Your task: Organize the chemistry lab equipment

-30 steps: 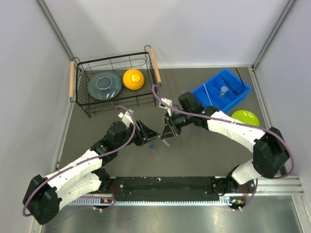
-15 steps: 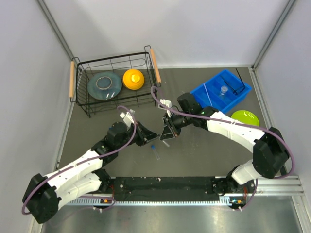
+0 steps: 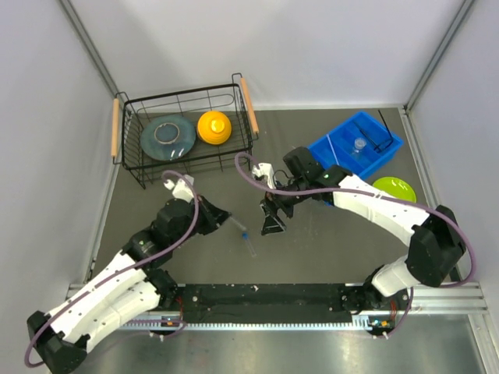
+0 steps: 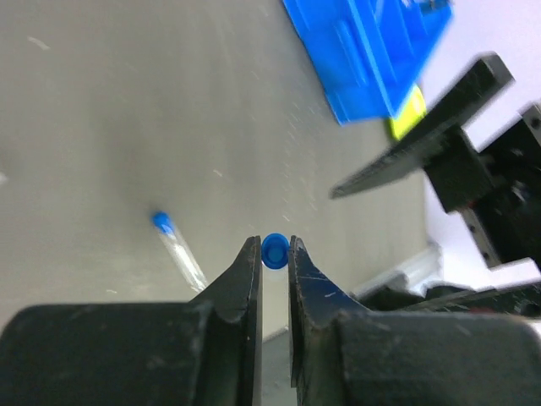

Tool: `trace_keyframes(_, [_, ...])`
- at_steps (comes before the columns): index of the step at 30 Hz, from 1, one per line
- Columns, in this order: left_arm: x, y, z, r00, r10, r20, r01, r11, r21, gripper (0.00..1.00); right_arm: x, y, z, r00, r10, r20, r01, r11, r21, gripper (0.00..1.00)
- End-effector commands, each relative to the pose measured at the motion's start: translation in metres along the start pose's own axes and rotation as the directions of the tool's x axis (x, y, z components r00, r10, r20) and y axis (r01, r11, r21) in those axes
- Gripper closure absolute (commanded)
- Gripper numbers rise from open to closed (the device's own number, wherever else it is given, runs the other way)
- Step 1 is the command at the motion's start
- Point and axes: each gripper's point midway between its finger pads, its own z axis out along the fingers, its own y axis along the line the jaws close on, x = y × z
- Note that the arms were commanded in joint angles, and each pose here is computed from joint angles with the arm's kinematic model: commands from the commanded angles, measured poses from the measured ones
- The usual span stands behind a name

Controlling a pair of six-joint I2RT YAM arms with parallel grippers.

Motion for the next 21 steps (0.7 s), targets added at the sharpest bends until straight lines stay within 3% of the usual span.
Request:
trace_keyframes(1, [-0.045,0.059,-0.036,0.958,0.249,0.139,-0.184,0.911,-0.368,0.98,-0.023,-0.005,-0.034,0.967,-0.255,0.003,0.254,0.964,0.071,0.04])
trace_keyframes(4, [-0.067,0.084,-0.05,0.923,0.345,0.171,-0.207,0.819,-0.535,0.98,-0.016,-0.022,-0.049,0.955,-0.295,-0.023,0.296,0.949,0.108,0.01])
trace_keyframes(10, [-0.095,0.106,-0.067,0.88,0.413,0.236,-0.15,0.711,-0.687,0.97,0.011,-0.031,-0.057,0.96,-0.279,-0.015,0.279,0.957,0.083,0.01])
trace_keyframes(21, [-0.108,0.152,-0.067,0.885,0.384,0.265,-0.049,0.642,-0.765,0.96,0.043,-0.044,-0.059,0.951,-0.306,-0.056,0.31,0.945,0.101,0.01])
